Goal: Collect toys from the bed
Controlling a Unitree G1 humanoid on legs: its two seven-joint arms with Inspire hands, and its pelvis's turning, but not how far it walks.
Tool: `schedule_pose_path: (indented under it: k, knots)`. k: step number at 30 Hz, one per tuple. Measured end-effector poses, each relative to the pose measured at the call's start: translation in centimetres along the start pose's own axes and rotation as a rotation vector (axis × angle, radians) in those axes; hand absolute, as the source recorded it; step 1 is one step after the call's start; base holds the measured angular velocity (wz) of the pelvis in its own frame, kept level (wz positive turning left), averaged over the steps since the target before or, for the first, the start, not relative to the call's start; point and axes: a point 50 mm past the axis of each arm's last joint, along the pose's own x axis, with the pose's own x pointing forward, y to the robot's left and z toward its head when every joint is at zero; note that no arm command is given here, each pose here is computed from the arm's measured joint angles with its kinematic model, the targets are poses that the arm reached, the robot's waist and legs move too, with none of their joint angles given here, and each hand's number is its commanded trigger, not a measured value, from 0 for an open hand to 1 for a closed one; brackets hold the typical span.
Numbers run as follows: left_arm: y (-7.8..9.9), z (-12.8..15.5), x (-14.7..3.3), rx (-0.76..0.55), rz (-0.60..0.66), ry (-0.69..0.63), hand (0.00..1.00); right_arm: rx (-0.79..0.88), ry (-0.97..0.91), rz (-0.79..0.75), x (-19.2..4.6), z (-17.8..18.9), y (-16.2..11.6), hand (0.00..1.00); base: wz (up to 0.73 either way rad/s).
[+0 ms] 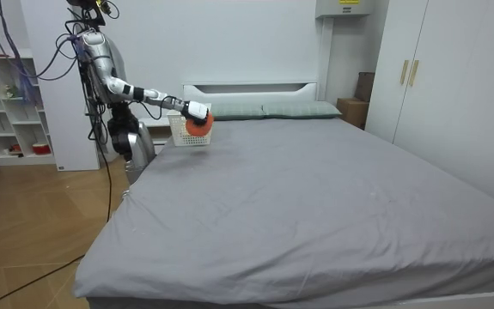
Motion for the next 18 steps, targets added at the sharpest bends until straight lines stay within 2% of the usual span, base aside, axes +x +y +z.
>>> schedule_pose_path:
  k: [2,9,18]
  knots:
    - [0.3,0.2,0.0,-0.006,0.009,-0.009,0.0,0.01,-0.066,-0.056,-0.2,1.4,-1.6,1.0,-0.16]
    - [1.0,1.5,0.1,-0.001,0.025,-0.045,0.0,0.031,-0.192,-0.099,-0.5,4.5,-2.9,1.0,-0.11]
    - [2.2,2.9,0.3,0.003,0.055,-0.08,0.0,0.007,-0.437,-0.171,-1.3,10.9,-5.1,1.0,-0.02]
